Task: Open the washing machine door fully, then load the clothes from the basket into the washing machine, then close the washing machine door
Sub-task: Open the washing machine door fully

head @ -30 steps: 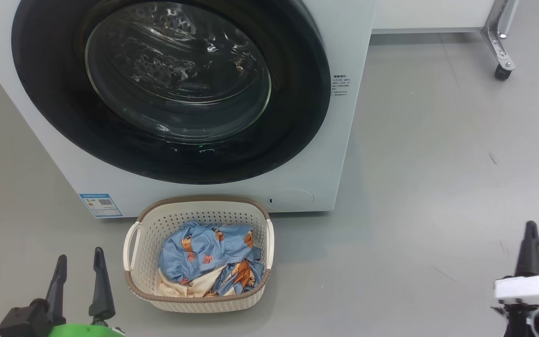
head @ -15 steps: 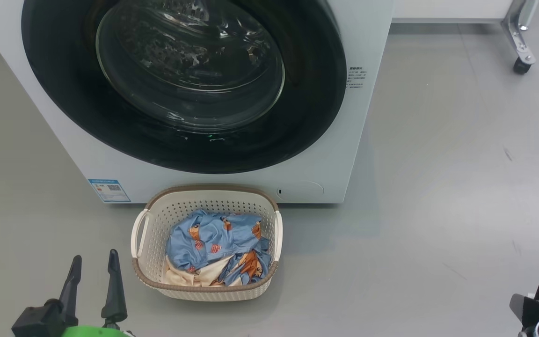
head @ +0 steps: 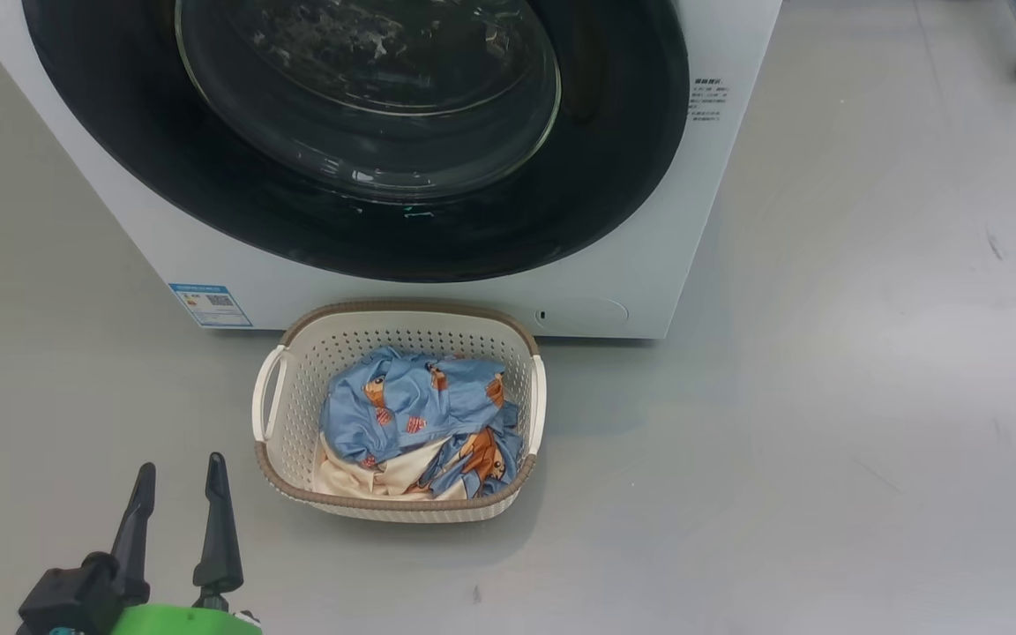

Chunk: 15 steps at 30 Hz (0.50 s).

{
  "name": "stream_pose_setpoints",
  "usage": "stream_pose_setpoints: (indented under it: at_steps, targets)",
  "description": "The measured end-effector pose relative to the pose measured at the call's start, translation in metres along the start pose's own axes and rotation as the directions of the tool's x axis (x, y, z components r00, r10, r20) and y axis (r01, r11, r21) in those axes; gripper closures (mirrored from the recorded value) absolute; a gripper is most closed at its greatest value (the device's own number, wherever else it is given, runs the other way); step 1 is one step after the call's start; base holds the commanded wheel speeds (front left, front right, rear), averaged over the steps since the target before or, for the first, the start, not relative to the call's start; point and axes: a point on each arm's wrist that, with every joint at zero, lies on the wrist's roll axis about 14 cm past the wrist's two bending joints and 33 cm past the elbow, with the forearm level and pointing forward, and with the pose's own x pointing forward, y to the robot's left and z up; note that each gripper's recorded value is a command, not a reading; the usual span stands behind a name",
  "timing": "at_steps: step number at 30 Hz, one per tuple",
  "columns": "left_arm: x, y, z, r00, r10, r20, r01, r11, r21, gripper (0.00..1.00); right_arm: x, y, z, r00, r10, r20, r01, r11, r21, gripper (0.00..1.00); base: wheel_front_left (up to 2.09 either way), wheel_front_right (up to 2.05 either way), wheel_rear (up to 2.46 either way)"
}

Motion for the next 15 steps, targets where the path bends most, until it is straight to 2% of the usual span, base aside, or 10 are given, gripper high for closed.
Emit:
stream_pose_setpoints:
  at_steps: [8, 15]
  targets:
    - [0.010, 0.000, -0.011, 1.000, -0.002, -0.029, 0.002, 1.000, -0.002, 0.00, 0.034, 0.012, -0.007, 0.994, 0.033, -0.105, -0.035, 0.999, -0.019, 1.00, 0.00, 0.00, 0.00]
    - [0.019, 0.008, -0.022, 0.998, 0.016, -0.057, -0.016, 1.000, 0.006, 0.00, 0.067, 0.025, -0.027, 0.975, 0.075, -0.209, -0.082, 0.996, -0.024, 1.00, 0.00, 0.00, 0.00]
